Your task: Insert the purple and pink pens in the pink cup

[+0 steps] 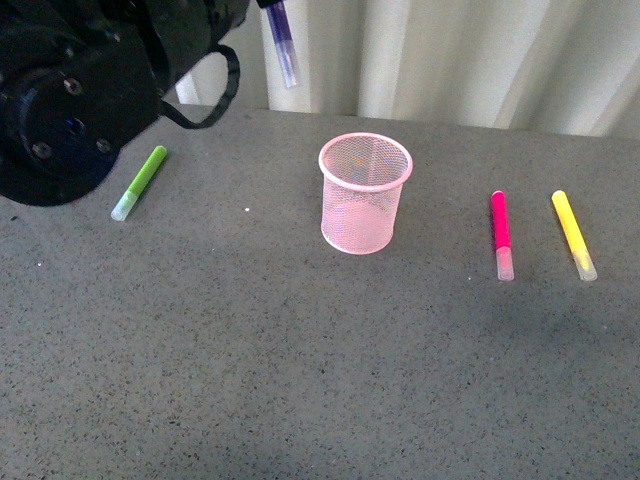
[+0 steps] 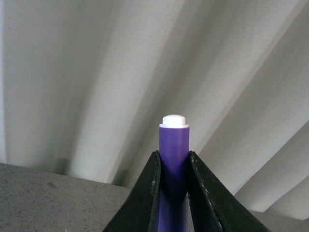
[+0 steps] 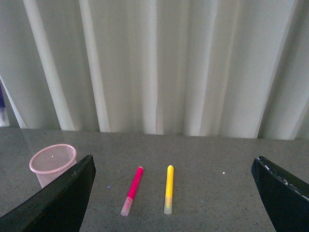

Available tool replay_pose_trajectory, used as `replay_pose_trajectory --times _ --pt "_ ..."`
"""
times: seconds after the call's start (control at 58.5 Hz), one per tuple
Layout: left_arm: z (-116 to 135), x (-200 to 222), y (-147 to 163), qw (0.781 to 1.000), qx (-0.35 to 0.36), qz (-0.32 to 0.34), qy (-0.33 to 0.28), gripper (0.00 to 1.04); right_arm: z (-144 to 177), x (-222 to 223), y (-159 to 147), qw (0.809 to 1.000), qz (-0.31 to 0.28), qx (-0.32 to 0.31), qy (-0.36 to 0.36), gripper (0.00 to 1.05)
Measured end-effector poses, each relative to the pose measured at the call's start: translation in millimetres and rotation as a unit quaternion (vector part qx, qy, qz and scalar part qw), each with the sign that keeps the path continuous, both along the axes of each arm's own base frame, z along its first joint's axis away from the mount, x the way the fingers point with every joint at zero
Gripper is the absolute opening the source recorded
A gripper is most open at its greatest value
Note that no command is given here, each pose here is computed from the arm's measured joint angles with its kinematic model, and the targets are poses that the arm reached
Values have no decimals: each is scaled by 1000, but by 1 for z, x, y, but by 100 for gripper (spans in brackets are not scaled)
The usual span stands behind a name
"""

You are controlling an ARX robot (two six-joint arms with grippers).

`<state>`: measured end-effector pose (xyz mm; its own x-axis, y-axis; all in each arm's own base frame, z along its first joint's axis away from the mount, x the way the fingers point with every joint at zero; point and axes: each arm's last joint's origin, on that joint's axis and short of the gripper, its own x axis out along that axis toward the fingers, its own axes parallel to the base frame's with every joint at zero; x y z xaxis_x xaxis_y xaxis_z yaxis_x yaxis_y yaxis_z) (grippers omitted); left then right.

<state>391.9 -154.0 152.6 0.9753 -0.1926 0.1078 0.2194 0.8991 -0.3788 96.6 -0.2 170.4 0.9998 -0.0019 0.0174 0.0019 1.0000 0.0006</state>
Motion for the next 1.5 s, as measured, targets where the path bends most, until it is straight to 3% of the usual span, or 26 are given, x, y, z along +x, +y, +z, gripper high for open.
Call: replay_pose_trajectory --times 0.29,0.786,1.196,1.503 --pt "-31 -1 -24 999 -25 -23 9 13 0 0 0 1000 0 0 0 98" --pt "-55 -7 -21 997 -73 3 33 13 0 0 0 1000 0 0 0 98" --pt "-65 -23 -50 995 -81 -23 51 13 0 0 0 1000 0 0 0 98" --pt "-64 -21 -47 995 -77 -27 49 66 0 0 0 1000 0 0 0 98"
